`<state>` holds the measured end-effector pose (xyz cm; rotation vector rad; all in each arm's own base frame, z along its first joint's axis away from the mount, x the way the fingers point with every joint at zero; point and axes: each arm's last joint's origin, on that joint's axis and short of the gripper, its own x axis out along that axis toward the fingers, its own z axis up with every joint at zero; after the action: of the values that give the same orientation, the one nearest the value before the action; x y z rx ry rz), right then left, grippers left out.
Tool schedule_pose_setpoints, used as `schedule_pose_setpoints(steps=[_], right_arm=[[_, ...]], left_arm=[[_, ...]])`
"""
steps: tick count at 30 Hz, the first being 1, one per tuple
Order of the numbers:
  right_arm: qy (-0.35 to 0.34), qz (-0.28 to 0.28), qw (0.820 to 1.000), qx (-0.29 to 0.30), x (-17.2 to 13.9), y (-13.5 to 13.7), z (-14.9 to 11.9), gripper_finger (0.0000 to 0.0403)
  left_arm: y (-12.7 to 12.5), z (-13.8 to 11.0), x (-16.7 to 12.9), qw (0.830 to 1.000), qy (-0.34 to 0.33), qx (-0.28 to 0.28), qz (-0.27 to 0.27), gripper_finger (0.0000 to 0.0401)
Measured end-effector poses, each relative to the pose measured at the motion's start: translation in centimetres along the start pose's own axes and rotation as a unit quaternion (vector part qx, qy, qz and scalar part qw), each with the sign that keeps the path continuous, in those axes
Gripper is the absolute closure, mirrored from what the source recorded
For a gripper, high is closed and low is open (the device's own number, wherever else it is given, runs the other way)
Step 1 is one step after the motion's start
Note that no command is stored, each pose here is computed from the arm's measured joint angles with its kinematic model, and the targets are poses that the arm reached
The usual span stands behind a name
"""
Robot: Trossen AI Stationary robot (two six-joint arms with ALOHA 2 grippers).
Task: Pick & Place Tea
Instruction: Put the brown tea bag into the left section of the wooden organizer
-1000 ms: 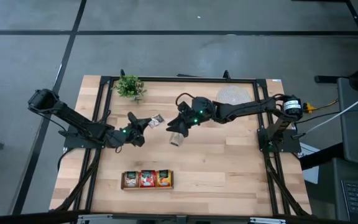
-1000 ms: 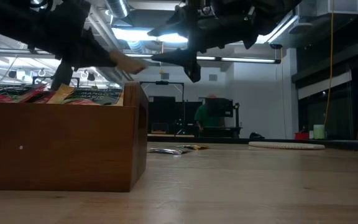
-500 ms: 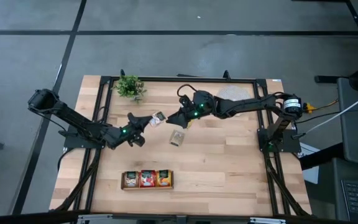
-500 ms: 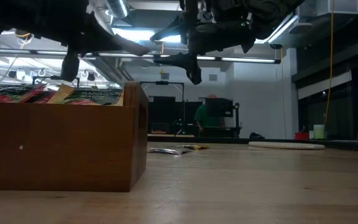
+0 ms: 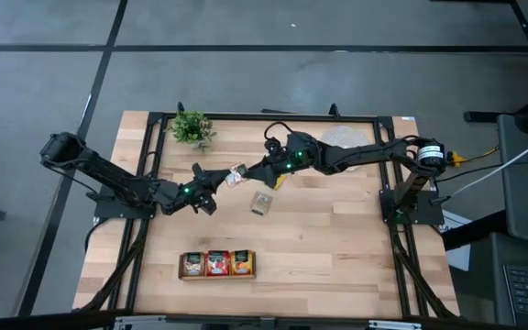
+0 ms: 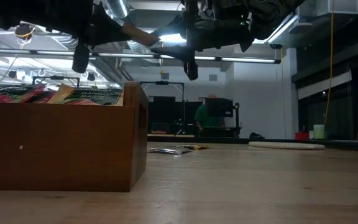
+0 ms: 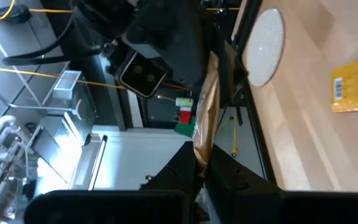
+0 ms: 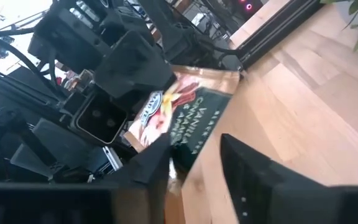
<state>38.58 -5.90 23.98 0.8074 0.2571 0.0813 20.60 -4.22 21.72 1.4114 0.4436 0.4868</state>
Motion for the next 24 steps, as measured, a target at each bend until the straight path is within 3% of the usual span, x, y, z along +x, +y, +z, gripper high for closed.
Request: schedule_pose_setpoints(steps=[5,8,14,19,24], right_arm=[[0.0,0.001,1.0,-0.007,0.0,0.0,0.0,0.0334],[0.004,0.006,1.0,-0.023,0.0,0.0,0.0,0.0386],[0.007,0.006,0.999,-0.039,0.0,0.0,-0.1,0.0396],[0.016,0.0,0.999,-0.052,0.0,-0.1,-0.2,0.0397],[0.04,-0.018,0.997,-0.066,0.0,-0.6,-0.7,0.0399]], left_arm=[[0.2,-0.2,0.3,1.0,0.009,-0.004,0.002,0.0388],[0.1,-0.2,0.3,0.999,0.008,-0.033,0.0,0.0383],[-0.1,-0.2,0.3,0.984,0.009,-0.179,-0.005,0.0366],[-0.8,-0.3,0.3,0.951,0.013,-0.306,-0.034,0.0368],[-2.2,-0.8,0.6,0.893,0.02,-0.437,-0.107,0.0369]])
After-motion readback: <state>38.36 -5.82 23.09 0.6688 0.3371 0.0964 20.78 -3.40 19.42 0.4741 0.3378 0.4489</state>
